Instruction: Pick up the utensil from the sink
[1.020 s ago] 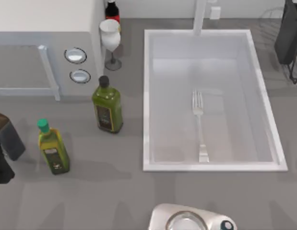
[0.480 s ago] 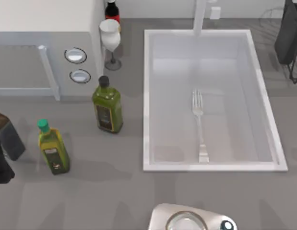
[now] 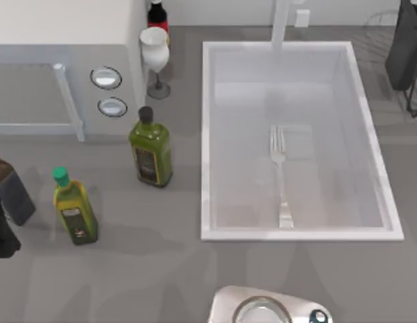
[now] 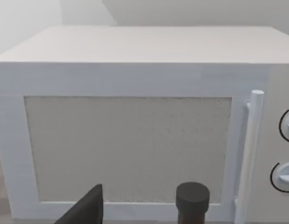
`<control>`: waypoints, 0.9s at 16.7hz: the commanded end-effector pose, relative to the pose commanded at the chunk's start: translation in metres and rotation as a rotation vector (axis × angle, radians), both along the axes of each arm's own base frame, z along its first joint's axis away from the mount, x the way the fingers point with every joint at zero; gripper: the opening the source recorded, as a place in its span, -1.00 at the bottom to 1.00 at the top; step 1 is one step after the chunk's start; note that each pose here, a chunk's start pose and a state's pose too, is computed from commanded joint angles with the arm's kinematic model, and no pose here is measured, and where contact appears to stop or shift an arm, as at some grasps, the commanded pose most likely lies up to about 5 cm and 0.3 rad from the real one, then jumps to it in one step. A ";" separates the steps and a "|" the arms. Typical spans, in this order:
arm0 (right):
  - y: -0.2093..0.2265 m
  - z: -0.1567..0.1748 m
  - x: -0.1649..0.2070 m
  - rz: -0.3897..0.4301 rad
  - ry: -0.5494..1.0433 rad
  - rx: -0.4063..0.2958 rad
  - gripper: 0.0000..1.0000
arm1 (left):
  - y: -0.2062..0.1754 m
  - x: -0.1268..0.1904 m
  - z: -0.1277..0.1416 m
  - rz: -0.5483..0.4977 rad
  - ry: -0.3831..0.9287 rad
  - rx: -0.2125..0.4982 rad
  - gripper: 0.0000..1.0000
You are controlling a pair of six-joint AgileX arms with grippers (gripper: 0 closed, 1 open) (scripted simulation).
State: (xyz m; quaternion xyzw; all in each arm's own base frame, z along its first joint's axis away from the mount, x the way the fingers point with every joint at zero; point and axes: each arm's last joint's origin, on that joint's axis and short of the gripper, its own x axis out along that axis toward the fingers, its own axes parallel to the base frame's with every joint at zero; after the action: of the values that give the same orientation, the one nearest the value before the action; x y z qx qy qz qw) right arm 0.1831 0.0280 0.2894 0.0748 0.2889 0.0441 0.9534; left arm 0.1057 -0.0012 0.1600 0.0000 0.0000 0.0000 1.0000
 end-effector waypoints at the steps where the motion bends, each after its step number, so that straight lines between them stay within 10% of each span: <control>1: 0.007 0.010 0.017 0.006 0.067 0.007 1.00 | 0.000 0.000 0.000 0.000 0.000 0.000 1.00; 7: 0.066 0.015 0.142 0.026 0.480 -0.012 1.00 | 0.000 0.000 0.000 0.000 0.000 0.000 1.00; 15: 0.154 -0.084 0.248 0.036 0.882 -0.126 1.00 | 0.000 0.000 0.000 0.000 0.000 0.000 1.00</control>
State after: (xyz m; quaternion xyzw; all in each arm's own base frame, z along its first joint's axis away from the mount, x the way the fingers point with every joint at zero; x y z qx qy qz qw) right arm 0.4311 0.1825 0.2049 0.0234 0.6713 0.0070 0.7408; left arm 0.1057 -0.0012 0.1600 0.0000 0.0000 0.0000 1.0000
